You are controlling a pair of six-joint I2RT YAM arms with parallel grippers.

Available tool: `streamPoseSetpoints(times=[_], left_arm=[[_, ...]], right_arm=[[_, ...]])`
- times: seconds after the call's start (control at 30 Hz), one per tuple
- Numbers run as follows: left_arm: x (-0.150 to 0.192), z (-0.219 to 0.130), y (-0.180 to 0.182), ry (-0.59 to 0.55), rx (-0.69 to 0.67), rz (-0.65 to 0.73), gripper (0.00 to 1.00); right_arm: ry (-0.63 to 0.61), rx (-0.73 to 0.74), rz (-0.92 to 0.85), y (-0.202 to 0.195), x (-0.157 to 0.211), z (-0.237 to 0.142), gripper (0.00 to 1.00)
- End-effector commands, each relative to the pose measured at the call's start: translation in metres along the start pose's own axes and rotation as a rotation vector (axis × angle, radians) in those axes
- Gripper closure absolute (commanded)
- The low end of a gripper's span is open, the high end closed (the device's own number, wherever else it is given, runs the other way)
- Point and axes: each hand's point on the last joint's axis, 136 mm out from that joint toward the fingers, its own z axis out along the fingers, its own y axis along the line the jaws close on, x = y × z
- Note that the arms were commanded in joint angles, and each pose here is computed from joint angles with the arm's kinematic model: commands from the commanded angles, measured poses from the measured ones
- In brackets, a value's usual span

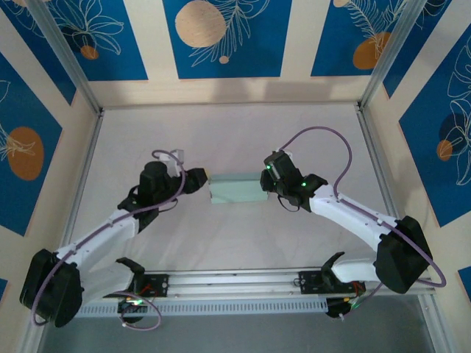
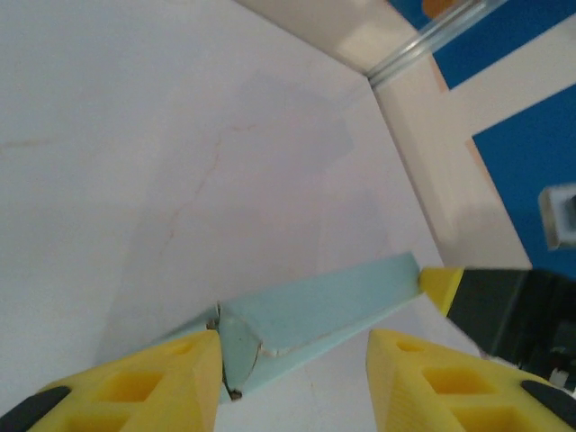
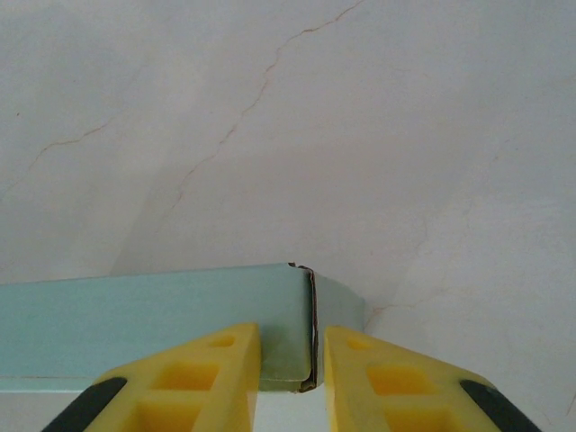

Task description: Fold the paper box

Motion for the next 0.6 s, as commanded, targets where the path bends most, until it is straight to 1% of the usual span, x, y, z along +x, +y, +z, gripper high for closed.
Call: streamPoseSetpoints(times=[0.0,0.13,0.27,0.4,0.47,0.57], left_arm=[[0.0,-0.003,-0.004,0.067,0.0,-0.03,0.54],[0.004,0.001,-0.002,0.122,-0.005,-0.073,0.55],[0.011,0.005,0.0,0.239,-0.054,-0.118,0.57],[0.017,0.01,-0.002,0.348,-0.066,-0.189,0.6],[0.018,0.013,0.0,0.364,-0.067,-0.204,0.63],[0.015,0.018,0.005,0.356,-0.075,-0.22,0.65]], right_arm=[[0.085,0.06,-0.039,-0.016,0.026,0.002,0.73],[0.087,0.065,-0.045,-0.017,0.026,0.002,0.73],[0.092,0.064,-0.053,-0.016,0.026,0.001,0.73],[0.094,0.064,-0.058,-0.015,0.025,0.0,0.73],[0.096,0.063,-0.059,-0.015,0.026,0.001,0.73],[0.095,0.066,-0.058,-0.016,0.025,0.001,0.73]])
